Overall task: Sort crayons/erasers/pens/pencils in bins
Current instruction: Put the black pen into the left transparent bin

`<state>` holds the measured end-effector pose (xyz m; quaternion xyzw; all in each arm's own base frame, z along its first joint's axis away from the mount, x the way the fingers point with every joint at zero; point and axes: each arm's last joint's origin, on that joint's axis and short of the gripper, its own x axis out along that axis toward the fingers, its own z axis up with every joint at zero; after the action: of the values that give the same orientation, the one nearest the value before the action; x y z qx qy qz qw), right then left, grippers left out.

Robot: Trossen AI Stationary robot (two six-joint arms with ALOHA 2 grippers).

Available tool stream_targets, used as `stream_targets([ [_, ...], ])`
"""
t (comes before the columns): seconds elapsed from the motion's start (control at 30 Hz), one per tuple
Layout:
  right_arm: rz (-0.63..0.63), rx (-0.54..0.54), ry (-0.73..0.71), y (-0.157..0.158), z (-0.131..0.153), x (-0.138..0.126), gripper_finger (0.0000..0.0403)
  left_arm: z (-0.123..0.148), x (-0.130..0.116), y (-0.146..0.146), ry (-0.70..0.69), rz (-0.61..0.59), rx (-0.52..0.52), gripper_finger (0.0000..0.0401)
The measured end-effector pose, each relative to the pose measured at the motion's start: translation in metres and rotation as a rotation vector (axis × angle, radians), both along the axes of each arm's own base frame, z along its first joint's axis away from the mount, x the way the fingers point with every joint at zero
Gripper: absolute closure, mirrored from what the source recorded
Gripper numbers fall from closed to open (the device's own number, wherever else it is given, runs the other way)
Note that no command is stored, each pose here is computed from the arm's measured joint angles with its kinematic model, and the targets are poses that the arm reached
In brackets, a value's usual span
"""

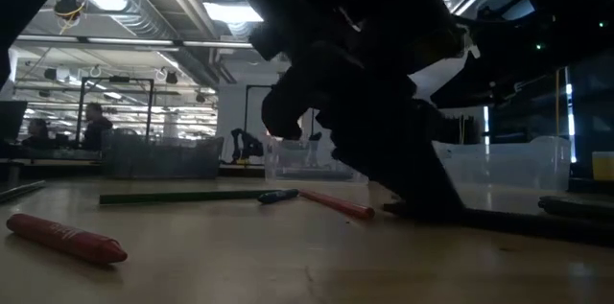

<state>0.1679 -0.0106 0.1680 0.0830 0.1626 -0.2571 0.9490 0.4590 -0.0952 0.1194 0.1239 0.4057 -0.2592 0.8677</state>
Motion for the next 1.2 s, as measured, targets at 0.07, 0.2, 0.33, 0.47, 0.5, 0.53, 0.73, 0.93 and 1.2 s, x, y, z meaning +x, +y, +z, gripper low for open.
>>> stream_targets([
  [0.07, -0.004, -0.002, 0.0, 0.0, 0.0, 0.0, 0.0231, 0.009, -0.003, 0.004, 0.012, 0.045, 0.027, 0.0366],
  [0.2, -0.006, -0.003, 0.0, 0.0, 0.0, 0.0, 0.0231, 0.037, -0.009, 0.02, -0.004, 0.112, 0.091, 0.0368],
  [0.33, -0.006, -0.003, -0.001, 0.0, 0.0, 0.0, 0.0231, 0.066, -0.018, 0.04, -0.007, 0.164, 0.158, 0.037],
  [0.47, -0.002, 0.0, -0.001, 0.0, 0.0, 0.0, 0.0231, 0.099, -0.028, 0.071, -0.044, 0.239, 0.234, 0.0366],
  [0.5, -0.001, 0.001, -0.001, 0.0, 0.0, 0.0, 0.0231, 0.107, -0.03, 0.08, -0.058, 0.262, 0.26, 0.0366],
  [0.53, -0.001, 0.001, -0.001, 0.0, 0.0, 0.0, 0.0231, 0.114, -0.033, 0.089, -0.069, 0.284, 0.283, 0.0366],
  [0.73, -0.001, 0.001, -0.001, 0.0, 0.0, 0.0, 0.0231, 0.142, -0.053, 0.16, -0.072, 0.441, 0.365, 0.0366],
  [0.93, 0.0, -0.003, 0.001, 0.0, 0.0, 0.0, 0.0231, 0.142, -0.072, 0.231, -0.027, 0.595, 0.383, 0.0363],
  [1.2, -0.003, -0.005, 0.001, 0.0, 0.0, 0.0, 0.0231, 0.113, -0.087, 0.294, 0.038, 0.685, 0.279, 0.0365],
])
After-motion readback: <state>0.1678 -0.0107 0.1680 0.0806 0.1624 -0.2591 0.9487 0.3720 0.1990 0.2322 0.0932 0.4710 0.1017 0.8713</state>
